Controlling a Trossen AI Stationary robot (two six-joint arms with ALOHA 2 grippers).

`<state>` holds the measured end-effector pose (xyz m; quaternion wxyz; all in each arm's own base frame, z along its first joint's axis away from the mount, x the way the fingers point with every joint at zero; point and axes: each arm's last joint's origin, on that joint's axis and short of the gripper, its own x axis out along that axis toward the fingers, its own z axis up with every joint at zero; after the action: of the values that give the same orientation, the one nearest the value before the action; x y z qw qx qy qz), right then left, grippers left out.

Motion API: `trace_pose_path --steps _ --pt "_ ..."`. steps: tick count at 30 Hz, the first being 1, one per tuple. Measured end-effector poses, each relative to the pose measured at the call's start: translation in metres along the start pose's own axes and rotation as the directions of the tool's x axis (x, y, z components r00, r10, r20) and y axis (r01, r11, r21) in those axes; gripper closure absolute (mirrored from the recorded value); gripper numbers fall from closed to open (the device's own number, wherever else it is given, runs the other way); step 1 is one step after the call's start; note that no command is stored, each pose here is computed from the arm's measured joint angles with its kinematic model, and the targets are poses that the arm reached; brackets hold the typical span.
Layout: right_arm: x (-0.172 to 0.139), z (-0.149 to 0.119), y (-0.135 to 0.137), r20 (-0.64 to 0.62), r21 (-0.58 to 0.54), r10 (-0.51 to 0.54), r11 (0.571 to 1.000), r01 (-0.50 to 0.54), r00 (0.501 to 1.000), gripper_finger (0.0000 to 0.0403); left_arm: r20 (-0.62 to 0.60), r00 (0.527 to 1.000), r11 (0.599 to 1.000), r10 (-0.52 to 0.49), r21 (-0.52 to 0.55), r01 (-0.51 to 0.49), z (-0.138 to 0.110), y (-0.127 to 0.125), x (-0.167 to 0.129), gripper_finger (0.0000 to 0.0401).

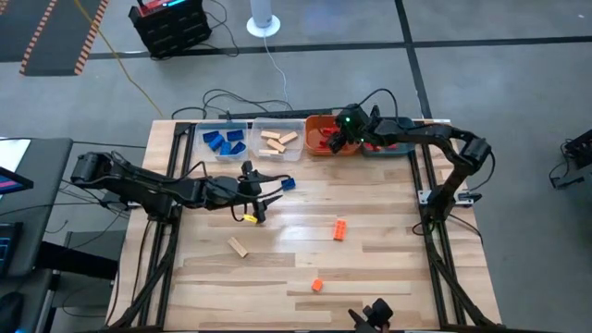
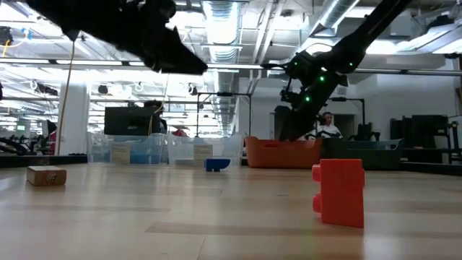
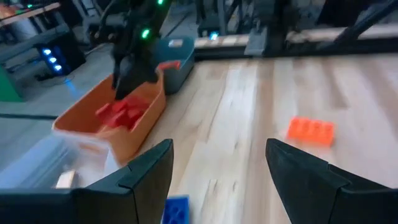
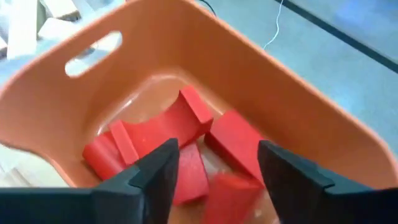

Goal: Sort blocks
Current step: Put the red block into the orange bin, then put the blue game piece into the left transparent bin

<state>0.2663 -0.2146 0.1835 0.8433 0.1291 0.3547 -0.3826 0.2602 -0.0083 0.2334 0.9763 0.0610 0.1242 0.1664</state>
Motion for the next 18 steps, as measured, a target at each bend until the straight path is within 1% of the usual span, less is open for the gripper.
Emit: trace_pose_path --steps 3,6,9,12,14,15,16,18 --pt "-0.005 0.012 0.001 0.002 -0.023 0.003 1.000 -0.003 1.000 0.0136 0.022 1.000 1.000 -0.008 -0.016 0.008 0.015 0.002 -0.002 0.0152" --pt "-0.018 0.024 0.008 0.054 -0.072 0.023 0.997 -0.019 0.998 0.0132 -0.021 1.000 1.000 -0.006 0.015 0.006 0.021 0.003 -0.001 0.0152" --pt "-0.043 0.036 0.016 0.131 -0.115 0.054 0.993 -0.039 0.990 0.0132 -0.063 0.998 0.999 -0.002 0.036 0.004 0.024 0.005 -0.001 0.0152" --pt "-0.075 0.042 0.026 0.182 -0.151 0.096 0.986 -0.069 0.979 0.0132 -0.055 0.998 0.997 -0.024 0.069 0.027 0.030 0.002 -0.002 0.0152" --pt "-0.095 0.038 0.037 0.222 -0.154 0.140 0.982 -0.108 0.965 0.0132 -0.034 0.998 0.993 -0.059 0.099 0.062 0.036 -0.002 -0.004 0.0152" --pt "-0.103 0.032 0.045 0.247 -0.161 0.170 0.978 -0.133 0.954 0.0132 -0.025 0.996 0.990 -0.081 0.112 0.083 0.039 -0.005 -0.005 0.0152" --pt "-0.108 0.023 0.054 0.269 -0.174 0.197 0.973 -0.154 0.943 0.0132 -0.013 0.996 0.988 -0.091 0.121 0.092 0.042 -0.006 -0.006 0.0152" --pt "-0.114 -0.001 0.073 0.302 -0.205 0.221 0.965 -0.163 0.927 0.0132 0.002 0.994 0.986 -0.112 0.128 0.111 0.047 -0.008 -0.007 0.0152"
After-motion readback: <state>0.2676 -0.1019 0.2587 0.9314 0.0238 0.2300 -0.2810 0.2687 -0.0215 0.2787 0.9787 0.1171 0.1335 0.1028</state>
